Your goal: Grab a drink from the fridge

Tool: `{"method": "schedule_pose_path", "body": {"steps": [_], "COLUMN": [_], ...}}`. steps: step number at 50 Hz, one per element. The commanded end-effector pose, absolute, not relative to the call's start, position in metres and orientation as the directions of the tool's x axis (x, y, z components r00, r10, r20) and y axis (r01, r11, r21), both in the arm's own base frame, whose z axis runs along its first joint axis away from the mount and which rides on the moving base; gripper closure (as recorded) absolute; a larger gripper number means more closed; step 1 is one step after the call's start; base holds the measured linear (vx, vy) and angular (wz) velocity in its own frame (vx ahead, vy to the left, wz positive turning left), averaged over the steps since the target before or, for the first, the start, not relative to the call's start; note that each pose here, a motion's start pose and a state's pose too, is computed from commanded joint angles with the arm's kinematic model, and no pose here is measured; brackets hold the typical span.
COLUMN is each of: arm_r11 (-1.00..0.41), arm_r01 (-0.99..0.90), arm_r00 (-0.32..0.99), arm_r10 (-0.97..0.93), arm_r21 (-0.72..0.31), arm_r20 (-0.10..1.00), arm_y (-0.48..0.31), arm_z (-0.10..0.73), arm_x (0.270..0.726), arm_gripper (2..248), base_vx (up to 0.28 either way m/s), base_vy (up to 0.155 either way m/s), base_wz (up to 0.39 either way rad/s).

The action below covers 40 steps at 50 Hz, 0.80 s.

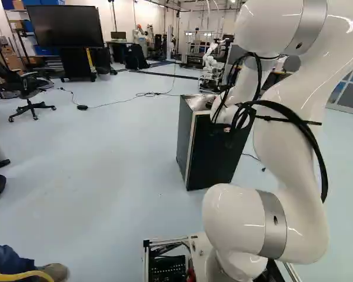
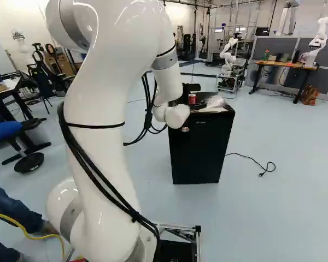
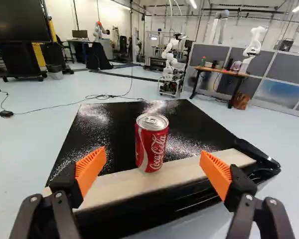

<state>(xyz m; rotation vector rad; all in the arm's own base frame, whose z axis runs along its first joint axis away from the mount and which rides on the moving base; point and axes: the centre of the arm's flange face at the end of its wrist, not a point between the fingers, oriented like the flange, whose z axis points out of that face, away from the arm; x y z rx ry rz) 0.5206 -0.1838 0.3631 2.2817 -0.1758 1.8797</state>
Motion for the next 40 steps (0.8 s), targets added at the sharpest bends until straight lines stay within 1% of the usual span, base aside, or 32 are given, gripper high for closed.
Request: {"method": "schedule_pose_path", "body": {"steps": [29, 40], "arm_r11": [-0.980, -0.980], "arm_r01": [-0.188, -0.186], "arm_r00": [0.184, 0.183], "arm_r10": [0.030, 0.030], "arm_r21": [0.065, 0.065], "arm_r20": [0.982, 0.983], "arm_y": [-0.187, -0.188], "arm_z": [0.349, 0.347], "arm_x": [0.559, 0.563], "arm_gripper": [3, 3], "base_vx": [0.000, 0.000], "base_vy": [0.000, 0.000], "base_wz": [0.000, 0.000]}}
